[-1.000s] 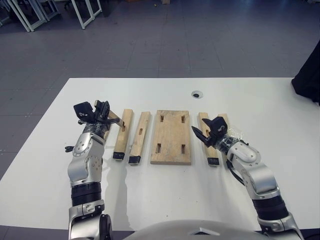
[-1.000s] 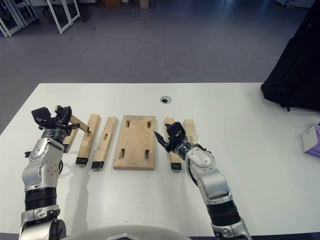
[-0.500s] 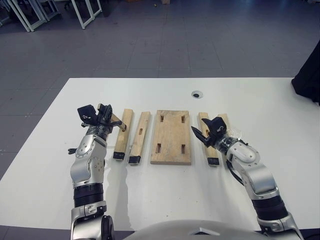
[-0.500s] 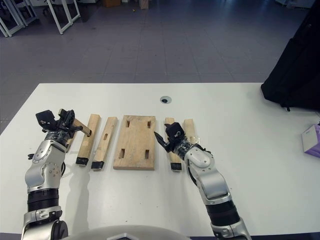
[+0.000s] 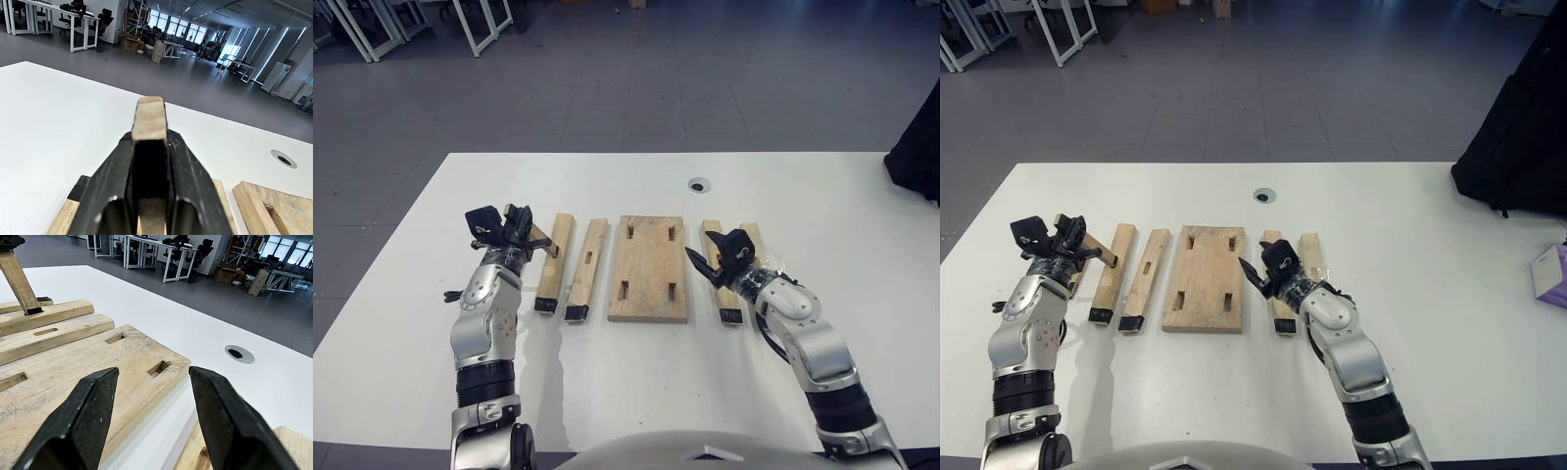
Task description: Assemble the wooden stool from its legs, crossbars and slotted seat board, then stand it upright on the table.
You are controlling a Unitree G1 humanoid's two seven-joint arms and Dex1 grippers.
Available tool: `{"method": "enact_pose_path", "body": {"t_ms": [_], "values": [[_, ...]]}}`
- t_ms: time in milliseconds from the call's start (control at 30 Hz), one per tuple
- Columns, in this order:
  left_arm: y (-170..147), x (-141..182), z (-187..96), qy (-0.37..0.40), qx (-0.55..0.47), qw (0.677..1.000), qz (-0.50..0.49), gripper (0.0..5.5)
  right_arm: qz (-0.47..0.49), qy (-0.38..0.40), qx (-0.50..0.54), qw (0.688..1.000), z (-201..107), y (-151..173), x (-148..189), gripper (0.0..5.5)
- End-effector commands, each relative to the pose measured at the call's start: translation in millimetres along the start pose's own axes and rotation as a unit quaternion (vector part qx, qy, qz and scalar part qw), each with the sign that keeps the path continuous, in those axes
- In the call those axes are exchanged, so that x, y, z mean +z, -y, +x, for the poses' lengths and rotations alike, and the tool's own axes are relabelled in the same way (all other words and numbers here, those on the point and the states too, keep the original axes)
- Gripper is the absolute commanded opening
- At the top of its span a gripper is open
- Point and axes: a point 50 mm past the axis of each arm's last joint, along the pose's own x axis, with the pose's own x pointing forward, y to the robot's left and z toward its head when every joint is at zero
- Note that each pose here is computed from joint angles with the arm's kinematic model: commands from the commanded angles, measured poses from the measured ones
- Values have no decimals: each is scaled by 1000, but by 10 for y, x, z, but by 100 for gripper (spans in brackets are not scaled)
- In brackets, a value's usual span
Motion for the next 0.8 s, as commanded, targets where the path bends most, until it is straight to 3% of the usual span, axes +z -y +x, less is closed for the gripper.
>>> {"method": "enact_pose_path", "body": {"t_ms": [33,567,800], "values": [[-9,-73,-7,-25,1,999,22,43,-16,2,4,1000,0,-8,16,264],[-140,-267,-67,-63,53,997,-1,43,-41,-4,11,999,8,-21,-8,264],[-81,-307,-28,-91,27,993,72,43,-46,-3,15,999,26,-21,-1,264]]}}
